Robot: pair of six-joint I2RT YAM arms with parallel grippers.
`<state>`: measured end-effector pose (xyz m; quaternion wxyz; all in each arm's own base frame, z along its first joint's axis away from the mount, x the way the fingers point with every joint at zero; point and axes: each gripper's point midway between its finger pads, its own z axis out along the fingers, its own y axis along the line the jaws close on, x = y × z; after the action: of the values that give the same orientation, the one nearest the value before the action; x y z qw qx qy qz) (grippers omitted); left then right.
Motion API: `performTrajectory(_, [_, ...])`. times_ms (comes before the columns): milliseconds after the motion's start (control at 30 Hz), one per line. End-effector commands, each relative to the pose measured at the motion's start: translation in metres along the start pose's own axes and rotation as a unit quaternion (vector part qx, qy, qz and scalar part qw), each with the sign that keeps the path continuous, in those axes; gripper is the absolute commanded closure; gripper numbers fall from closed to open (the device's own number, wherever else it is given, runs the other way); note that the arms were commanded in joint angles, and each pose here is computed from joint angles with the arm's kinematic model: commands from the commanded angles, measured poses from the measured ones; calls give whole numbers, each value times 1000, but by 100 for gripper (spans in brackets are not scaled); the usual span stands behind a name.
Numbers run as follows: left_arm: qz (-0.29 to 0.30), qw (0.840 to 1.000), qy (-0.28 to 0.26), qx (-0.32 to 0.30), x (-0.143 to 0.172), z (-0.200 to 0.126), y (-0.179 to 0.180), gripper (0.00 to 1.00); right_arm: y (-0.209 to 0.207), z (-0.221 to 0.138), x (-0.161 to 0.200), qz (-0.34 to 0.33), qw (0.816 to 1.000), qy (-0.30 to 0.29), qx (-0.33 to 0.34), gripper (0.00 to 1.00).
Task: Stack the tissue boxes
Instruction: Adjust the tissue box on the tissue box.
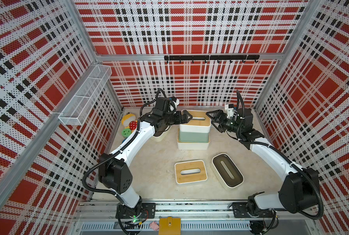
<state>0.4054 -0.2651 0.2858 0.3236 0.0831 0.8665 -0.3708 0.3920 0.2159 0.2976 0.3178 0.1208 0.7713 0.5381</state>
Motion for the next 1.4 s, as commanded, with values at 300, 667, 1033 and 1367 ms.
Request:
performTrajectory(300, [20,999,5,48,9,-10,-31,1,18,8,8,-16,999,18,-31,0])
performTrajectory(667, [20,999,6,50,15,-14,-32,1,14,11,7,-14,999,20,-26,0])
performTrajectory(1033, [24,998,3,57,17,-20,-38,1,14,11,4,-18,999,16,-23,0])
performTrajectory(1367, [19,998,2,51,19,-22,-34,1,10,11,-1,-27,1000,12,-10,0])
